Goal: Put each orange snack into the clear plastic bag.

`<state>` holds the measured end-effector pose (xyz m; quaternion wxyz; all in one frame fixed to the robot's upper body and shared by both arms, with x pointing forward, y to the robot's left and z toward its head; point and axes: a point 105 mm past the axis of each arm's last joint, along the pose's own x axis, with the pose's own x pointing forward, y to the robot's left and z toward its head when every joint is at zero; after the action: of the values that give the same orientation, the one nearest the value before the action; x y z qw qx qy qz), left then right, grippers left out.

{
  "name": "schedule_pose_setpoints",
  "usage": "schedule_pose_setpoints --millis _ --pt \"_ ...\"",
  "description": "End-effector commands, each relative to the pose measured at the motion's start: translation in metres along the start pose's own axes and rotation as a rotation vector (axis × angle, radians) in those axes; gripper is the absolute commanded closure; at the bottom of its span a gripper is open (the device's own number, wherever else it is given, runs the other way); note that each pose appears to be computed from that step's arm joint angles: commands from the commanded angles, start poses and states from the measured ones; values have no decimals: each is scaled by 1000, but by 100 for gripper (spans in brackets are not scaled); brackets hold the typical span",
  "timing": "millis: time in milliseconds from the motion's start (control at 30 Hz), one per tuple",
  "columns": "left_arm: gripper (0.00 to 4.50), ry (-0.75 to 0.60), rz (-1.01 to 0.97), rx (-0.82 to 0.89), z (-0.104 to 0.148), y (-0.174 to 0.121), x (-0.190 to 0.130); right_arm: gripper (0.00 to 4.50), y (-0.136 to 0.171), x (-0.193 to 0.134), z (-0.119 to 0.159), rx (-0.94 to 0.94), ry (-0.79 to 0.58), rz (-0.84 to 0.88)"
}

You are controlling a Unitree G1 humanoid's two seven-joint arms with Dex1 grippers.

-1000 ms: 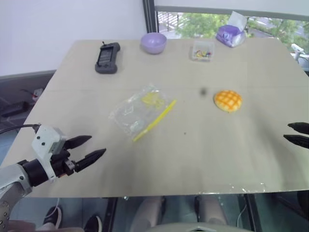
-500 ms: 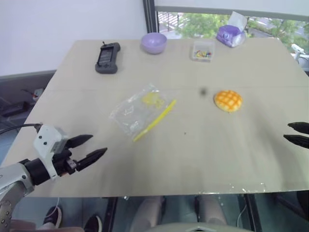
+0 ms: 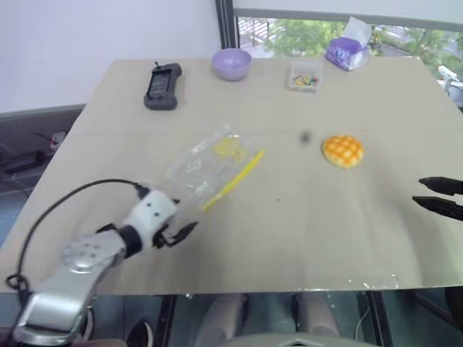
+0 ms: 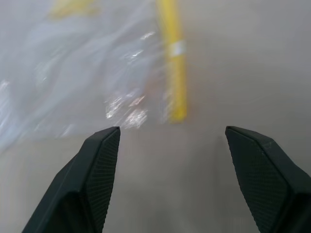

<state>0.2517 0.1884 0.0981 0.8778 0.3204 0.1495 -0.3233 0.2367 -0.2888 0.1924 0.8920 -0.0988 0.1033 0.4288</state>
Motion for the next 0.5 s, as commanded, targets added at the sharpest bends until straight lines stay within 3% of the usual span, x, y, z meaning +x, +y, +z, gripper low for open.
schedule_pose_setpoints --millis 33,267,500 --pt "83 10 105 135 0 20 0 206 4 1 10 -28 -27 5" --pt "83 88 210 299 -26 54 -6 206 3 4 9 -30 -27 -12" --pt "83 30 181 510 -25 55 28 206 2 6 14 -41 -33 -9"
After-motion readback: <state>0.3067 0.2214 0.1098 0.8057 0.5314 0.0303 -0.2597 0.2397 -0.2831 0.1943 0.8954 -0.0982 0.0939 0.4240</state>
